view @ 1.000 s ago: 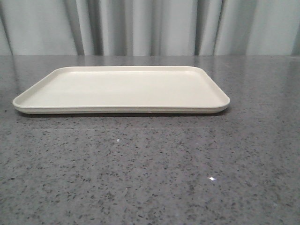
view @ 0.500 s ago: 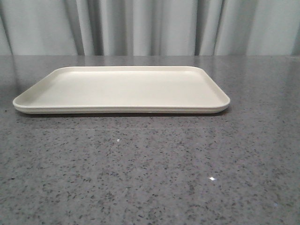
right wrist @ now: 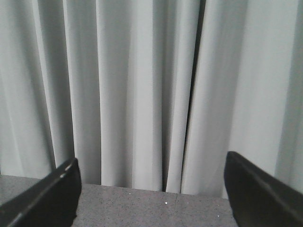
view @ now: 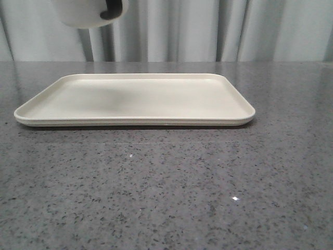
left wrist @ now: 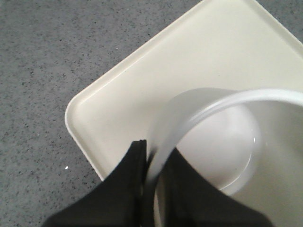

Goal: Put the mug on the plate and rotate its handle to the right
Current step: 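Carry the mug with the left gripper over the cream tray, then lower the mug onto the tray with the left gripper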

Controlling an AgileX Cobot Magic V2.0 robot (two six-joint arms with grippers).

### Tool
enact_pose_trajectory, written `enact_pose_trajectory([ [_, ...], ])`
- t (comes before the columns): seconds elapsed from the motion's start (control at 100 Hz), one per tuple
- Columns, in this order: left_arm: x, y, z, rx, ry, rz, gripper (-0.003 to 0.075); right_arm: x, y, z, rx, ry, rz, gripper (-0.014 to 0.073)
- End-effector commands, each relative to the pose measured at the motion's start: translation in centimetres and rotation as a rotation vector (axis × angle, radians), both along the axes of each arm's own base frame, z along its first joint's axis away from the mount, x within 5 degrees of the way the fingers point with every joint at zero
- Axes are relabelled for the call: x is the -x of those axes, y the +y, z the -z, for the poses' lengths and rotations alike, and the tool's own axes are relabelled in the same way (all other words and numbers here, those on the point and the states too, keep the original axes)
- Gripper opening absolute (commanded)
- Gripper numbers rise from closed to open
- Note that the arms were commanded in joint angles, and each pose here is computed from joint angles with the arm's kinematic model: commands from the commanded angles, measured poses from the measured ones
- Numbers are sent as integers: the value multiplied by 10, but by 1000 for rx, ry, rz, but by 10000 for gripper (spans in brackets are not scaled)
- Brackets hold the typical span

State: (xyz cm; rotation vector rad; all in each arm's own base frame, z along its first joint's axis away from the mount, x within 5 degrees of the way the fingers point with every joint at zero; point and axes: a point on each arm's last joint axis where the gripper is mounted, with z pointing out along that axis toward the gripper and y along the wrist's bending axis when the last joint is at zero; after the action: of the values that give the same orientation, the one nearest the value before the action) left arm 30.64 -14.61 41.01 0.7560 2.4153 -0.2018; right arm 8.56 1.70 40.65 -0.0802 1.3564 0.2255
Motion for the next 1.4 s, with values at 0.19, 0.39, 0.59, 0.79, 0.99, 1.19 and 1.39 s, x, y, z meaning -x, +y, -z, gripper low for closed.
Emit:
enact_pose_trajectory([
  [0.19, -20, -23, 8, 78, -33, 22, -20, 0, -3, -13, -18, -48, 28, 615],
  [0.39, -30, -30, 22, 88, 0, 24, -20, 0, -3, -13, -18, -48, 28, 615],
  [0.59, -34, -36, 32, 91, 32, 35, -20, 0, -3, -13, -18, -48, 28, 615],
  [0.79, -35, -49, 46, 59, 69, 82, -20, 0, -3, -13, -18, -48, 28, 615],
  [0.99, -38, -55, 57, 43, 99, 91, -20, 0, -3, -13, -18, -48, 28, 615],
  [1.19, -40, -56, 60, 39, 107, 90, -20, 0, -3, -13, -18, -48, 28, 615],
  [1.39, -41, -57, 62, 37, 111, 90, -20, 0, -3, -13, -18, -48, 28, 615],
])
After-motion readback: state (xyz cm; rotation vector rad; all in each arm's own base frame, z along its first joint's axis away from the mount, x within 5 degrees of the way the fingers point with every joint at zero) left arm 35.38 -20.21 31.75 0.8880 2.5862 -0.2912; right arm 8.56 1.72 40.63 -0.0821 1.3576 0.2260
